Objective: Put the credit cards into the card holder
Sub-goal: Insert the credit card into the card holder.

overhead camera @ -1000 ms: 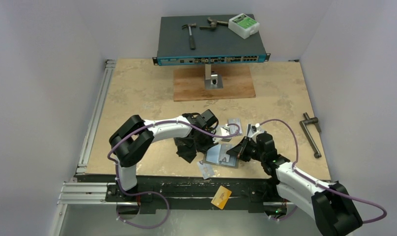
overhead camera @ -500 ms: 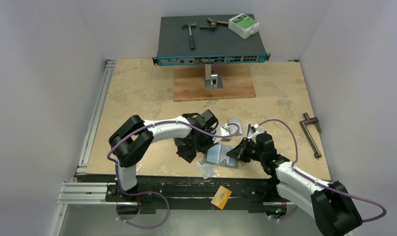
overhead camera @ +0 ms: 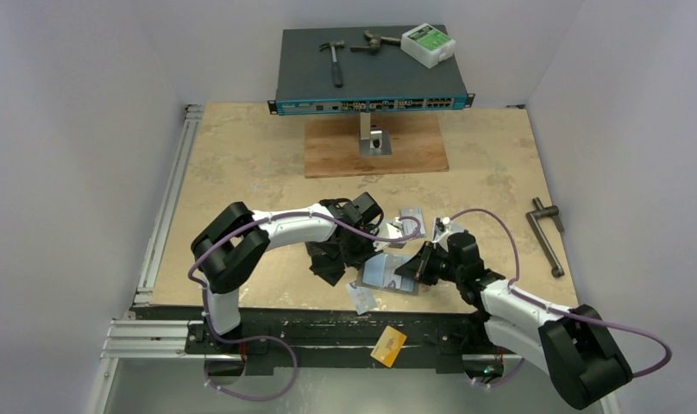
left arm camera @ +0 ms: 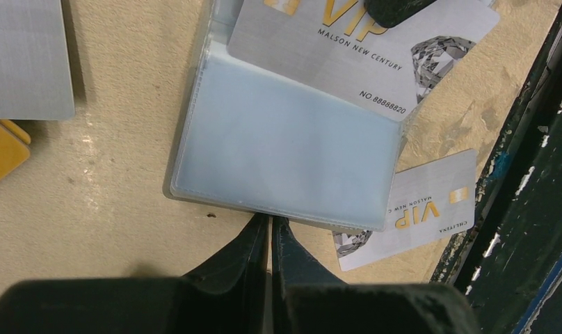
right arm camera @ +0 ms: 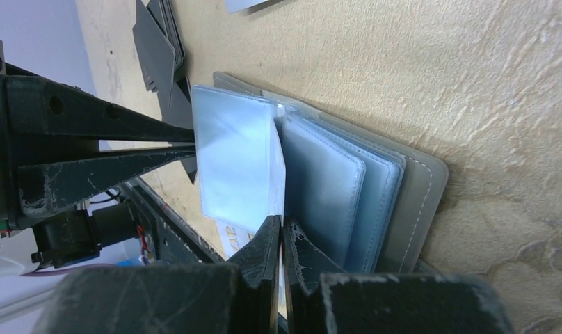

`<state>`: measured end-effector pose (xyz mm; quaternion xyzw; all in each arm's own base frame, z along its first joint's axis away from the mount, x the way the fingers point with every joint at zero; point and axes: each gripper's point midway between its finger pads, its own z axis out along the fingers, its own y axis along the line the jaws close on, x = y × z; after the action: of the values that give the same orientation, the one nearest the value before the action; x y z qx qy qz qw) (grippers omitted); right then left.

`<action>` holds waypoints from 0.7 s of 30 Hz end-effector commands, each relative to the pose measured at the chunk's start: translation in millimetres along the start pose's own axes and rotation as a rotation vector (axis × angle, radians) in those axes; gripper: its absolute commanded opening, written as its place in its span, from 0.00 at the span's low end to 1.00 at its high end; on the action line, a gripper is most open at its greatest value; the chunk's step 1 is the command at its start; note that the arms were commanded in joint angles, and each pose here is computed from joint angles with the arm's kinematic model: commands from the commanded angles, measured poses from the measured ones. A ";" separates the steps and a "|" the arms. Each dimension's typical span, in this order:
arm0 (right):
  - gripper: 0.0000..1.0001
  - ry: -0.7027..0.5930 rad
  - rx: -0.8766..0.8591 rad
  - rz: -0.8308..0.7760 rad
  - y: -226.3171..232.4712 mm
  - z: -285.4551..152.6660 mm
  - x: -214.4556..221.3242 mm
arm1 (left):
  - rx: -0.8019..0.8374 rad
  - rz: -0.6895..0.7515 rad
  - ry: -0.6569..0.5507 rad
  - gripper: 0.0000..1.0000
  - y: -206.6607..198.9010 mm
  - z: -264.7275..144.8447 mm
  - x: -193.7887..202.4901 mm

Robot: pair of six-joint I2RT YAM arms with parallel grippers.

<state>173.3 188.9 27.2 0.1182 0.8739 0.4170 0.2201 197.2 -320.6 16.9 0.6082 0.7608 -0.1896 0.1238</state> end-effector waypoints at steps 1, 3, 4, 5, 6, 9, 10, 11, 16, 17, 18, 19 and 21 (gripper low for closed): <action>0.00 0.000 0.046 -0.030 -10.9 -2.2 2.2 | -0.052 0.006 0.038 0.05 9.4 -3.8 9.3; 0.00 0.003 0.062 -0.032 -14.1 -3.1 3.3 | -0.047 -0.003 0.033 0.05 10.5 -9.1 8.9; 0.00 0.003 0.070 -0.033 -15.8 -3.5 3.5 | -0.037 -0.013 0.029 0.06 11.0 -12.4 8.4; 0.00 0.005 0.081 -0.033 -17.8 -3.7 3.9 | -0.030 -0.024 0.024 0.06 12.4 -17.0 7.9; 0.00 0.004 0.086 -0.034 -18.7 -3.8 3.6 | -0.025 -0.032 0.015 0.06 14.6 -21.7 6.5; 0.00 0.013 0.096 -0.035 -20.7 -3.0 4.5 | -0.021 -0.036 -0.028 0.07 21.4 -38.3 0.9; 0.00 0.019 0.096 -0.038 -20.7 -2.5 5.0 | -0.019 -0.031 -0.045 0.07 22.3 -45.1 -1.9; 0.00 0.021 0.098 -0.039 -21.0 -2.1 5.0 | -0.016 -0.023 -0.055 0.07 23.2 -49.7 -3.4; 0.00 0.021 0.090 -0.045 -19.4 0.4 3.1 | -0.004 0.014 -0.080 0.08 22.1 -67.5 -9.2; 0.00 0.021 0.091 -0.045 -19.6 0.8 2.8 | 0.001 0.020 -0.090 0.08 21.0 -70.1 -11.8; 0.00 0.024 0.090 -0.045 -19.9 1.2 3.5 | 0.010 0.028 -0.106 0.08 19.0 -72.6 -16.4; 0.00 0.025 0.088 -0.046 -19.4 1.5 3.2 | 0.025 0.034 -0.124 0.08 16.0 -74.2 -20.8; 0.00 0.026 0.087 -0.046 -19.3 1.9 3.4 | 0.055 0.054 -0.164 0.08 9.9 -77.5 -30.8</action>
<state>171.1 186.7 21.2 0.1096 0.8832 0.4035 0.2125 221.9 -290.3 62.5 0.5926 0.7665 -0.2050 0.1391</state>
